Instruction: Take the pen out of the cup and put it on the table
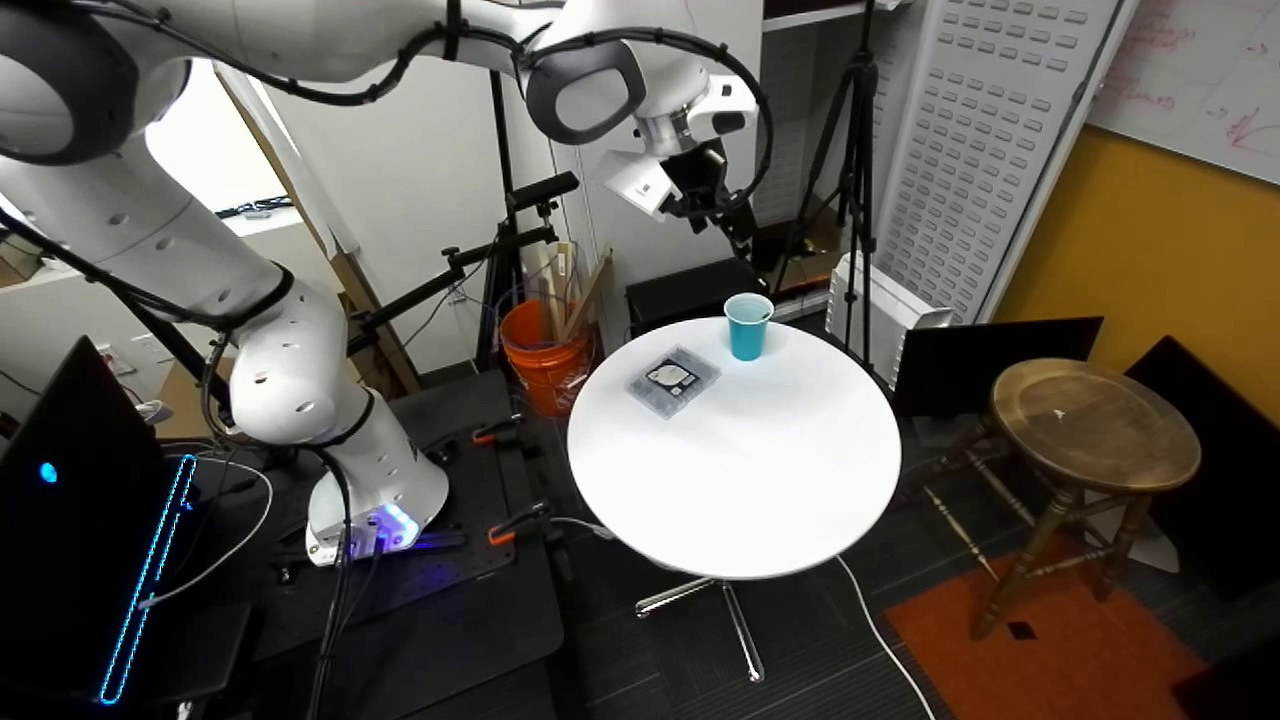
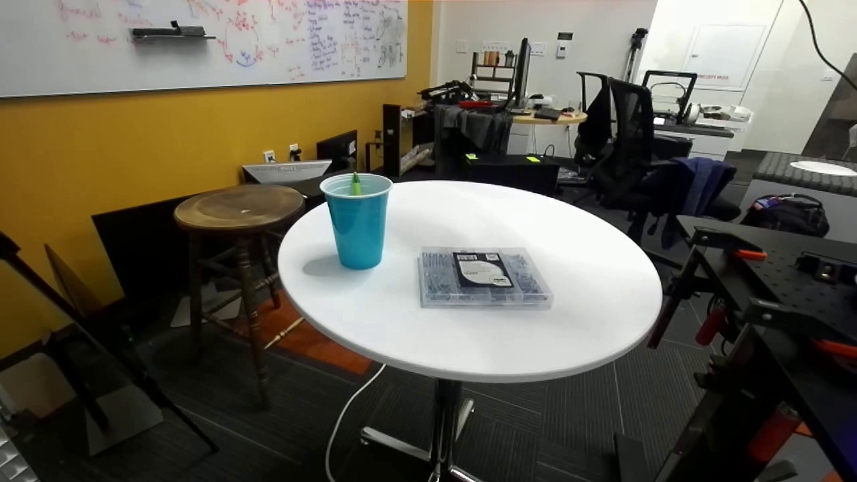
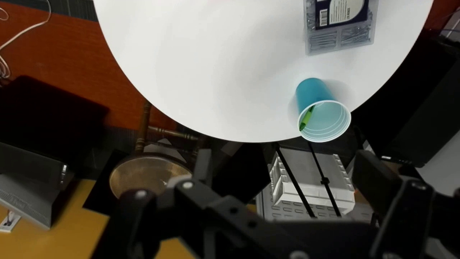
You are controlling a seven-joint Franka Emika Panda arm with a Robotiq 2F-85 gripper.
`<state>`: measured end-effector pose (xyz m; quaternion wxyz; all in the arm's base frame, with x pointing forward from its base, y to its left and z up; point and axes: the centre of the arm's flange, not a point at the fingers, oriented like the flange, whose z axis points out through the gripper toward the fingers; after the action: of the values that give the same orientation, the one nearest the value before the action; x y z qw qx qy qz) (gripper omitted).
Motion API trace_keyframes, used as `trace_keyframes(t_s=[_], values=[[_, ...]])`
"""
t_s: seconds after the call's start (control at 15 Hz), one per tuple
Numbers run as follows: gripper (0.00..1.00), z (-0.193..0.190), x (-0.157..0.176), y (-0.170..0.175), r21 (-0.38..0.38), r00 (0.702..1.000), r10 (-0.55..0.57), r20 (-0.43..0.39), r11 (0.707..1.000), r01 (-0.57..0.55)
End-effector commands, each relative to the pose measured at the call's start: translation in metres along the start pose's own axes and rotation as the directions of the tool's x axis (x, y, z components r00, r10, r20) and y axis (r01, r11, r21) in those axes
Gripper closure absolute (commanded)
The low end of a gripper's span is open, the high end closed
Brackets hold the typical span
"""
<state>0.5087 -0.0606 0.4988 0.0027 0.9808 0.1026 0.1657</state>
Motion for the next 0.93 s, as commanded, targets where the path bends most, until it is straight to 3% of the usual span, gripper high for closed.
trace_keyframes(t_s=[0.0,0.53,0.87], values=[[0.00,0.040,0.025,-0.011,0.018,0.999,-0.026,-0.042,0.999,0.026],[0.00,0.092,0.043,-0.042,-0.031,0.993,-0.115,-0.016,0.993,0.114],[0.00,0.104,0.059,-0.061,-0.104,0.953,-0.290,0.092,0.949,0.299]])
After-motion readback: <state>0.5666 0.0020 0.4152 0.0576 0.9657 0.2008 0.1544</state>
